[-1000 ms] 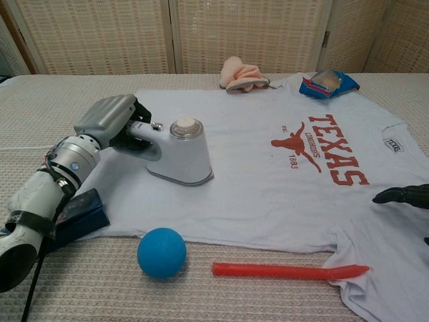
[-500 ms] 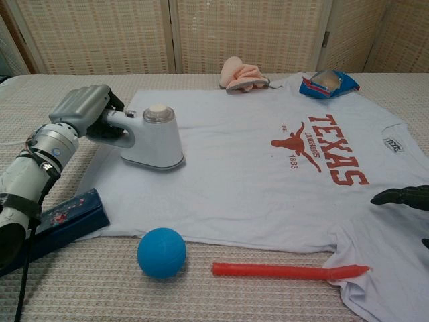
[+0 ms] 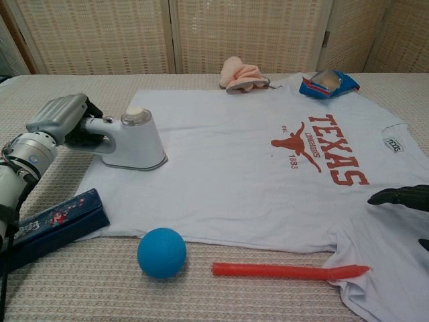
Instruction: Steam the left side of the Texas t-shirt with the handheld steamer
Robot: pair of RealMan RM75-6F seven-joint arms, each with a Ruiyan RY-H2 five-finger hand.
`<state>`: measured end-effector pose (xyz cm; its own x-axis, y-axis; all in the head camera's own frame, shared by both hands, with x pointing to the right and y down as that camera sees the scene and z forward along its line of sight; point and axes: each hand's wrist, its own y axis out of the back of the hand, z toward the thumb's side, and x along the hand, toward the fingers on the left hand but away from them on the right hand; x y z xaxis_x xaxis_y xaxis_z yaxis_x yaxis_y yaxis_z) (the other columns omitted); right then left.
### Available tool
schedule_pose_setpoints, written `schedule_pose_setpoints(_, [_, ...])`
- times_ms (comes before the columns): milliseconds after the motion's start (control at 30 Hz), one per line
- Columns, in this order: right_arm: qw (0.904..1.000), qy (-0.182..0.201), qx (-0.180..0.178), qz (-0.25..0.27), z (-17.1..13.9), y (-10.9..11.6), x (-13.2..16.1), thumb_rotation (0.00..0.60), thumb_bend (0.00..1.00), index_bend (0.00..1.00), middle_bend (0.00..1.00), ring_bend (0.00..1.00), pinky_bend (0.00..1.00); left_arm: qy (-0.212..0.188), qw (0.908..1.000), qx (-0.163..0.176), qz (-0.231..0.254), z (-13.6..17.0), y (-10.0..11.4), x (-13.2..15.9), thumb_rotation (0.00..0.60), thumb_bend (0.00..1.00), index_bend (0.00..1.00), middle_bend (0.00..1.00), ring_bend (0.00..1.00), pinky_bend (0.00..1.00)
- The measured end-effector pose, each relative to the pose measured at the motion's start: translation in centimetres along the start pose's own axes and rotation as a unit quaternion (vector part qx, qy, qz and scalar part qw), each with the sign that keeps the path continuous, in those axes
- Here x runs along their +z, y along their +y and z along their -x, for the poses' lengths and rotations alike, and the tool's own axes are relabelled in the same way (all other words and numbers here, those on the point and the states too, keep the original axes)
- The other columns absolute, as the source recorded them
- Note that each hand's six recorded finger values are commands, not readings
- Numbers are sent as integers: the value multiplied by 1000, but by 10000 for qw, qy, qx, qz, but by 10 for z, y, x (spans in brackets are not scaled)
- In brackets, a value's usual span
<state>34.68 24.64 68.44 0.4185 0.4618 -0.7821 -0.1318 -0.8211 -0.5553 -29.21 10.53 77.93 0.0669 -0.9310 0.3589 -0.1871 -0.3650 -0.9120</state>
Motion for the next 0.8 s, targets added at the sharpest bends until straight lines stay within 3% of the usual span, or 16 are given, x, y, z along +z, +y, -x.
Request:
schedule_pose_setpoints(533, [10000, -6, -10, 2, -2, -1, 1, 400, 611, 0, 20, 0, 0, -1173, 9928, -140, -185, 36, -11, 25, 600, 315, 883, 971, 809, 619])
schedule_pose_setpoints(800, [10000, 1, -40, 10, -3, 1, 1, 403, 610, 0, 19, 0, 0, -1844, 9825, -157, -226, 60, -15, 45, 600, 314, 884, 972, 809, 618])
